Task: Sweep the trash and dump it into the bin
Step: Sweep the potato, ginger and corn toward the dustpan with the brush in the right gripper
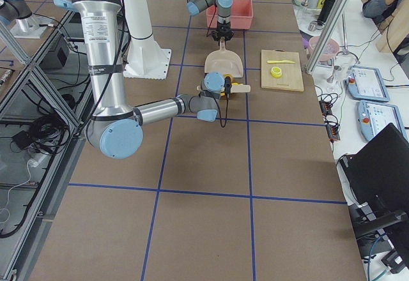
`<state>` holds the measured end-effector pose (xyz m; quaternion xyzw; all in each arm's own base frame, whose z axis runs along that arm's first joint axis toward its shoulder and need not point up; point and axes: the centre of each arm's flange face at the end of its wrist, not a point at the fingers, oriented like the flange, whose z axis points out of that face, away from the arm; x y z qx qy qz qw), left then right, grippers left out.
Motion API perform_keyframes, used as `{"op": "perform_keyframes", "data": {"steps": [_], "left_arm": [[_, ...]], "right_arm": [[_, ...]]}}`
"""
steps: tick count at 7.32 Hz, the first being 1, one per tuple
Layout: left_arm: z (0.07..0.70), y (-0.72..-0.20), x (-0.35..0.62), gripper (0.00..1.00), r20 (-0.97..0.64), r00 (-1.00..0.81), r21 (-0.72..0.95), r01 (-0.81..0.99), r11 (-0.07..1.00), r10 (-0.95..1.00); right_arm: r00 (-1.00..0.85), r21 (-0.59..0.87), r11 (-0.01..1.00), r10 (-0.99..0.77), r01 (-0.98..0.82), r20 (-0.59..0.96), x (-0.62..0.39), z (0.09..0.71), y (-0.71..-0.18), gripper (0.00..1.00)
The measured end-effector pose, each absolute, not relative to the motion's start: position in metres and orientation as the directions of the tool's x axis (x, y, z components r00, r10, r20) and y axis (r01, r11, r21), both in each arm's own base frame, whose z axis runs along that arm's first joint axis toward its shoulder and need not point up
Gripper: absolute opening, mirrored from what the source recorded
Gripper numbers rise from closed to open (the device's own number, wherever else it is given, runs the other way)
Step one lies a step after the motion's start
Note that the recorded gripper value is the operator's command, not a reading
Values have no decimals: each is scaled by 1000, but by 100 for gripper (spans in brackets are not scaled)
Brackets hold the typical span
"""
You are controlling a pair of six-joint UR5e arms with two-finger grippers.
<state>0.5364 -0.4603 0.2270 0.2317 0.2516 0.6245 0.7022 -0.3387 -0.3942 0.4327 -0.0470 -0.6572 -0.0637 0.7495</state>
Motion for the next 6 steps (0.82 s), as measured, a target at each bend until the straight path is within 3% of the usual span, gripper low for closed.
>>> {"op": "perform_keyframes", "data": {"steps": [6], "left_arm": [[230, -464, 542, 0, -72, 97, 632, -766, 120, 993]], "right_arm": [[122, -1, 976, -26, 219, 992, -300, 477, -336, 0]]}}
